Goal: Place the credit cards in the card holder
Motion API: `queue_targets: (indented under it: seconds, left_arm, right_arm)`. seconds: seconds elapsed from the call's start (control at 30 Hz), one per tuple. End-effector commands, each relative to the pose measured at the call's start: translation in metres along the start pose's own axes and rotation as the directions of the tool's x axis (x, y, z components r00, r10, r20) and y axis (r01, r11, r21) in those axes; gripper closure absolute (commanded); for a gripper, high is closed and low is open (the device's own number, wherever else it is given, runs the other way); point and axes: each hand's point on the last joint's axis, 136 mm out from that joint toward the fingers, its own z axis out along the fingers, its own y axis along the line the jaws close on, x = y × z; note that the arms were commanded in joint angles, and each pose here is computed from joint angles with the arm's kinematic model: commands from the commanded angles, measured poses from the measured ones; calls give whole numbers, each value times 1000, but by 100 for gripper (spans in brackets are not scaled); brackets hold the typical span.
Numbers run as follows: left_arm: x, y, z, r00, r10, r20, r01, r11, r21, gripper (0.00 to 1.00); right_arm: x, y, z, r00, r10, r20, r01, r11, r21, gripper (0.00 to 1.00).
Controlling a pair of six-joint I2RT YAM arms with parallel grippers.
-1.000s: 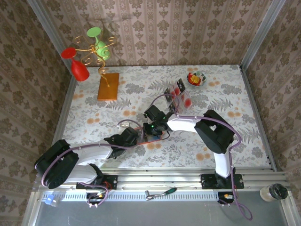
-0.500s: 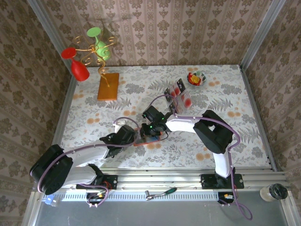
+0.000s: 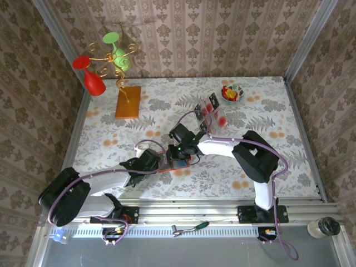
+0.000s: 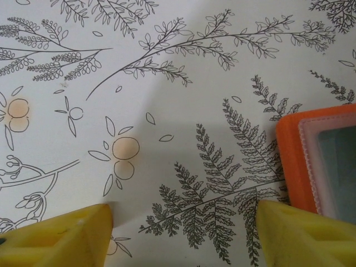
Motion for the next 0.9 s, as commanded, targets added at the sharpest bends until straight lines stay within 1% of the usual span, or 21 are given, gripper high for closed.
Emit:
queue_targets:
  seconds: [0.0, 0.43, 0.73, 0.87]
  left_arm:
    - [6, 3, 3, 1000, 6, -19, -6, 1000, -6, 30]
    - [7, 3, 4, 1000, 22, -19, -22, 1000, -11, 30]
    - [4, 0, 5, 1000, 23, -16, -23, 1000, -3, 30]
    - [3, -1, 4, 1000, 22, -15, -22, 1000, 0, 30]
  right_arm:
    - [-1, -6, -11, 1000, -22, 11, 21, 999, 37, 85]
    - [16, -17, 1, 999, -12, -41, 14, 999, 45, 87]
    - [23, -11, 16, 994, -36, -103, 42, 998, 55, 87]
    - [23, -9, 19, 993, -36, -110, 42, 998, 52, 87]
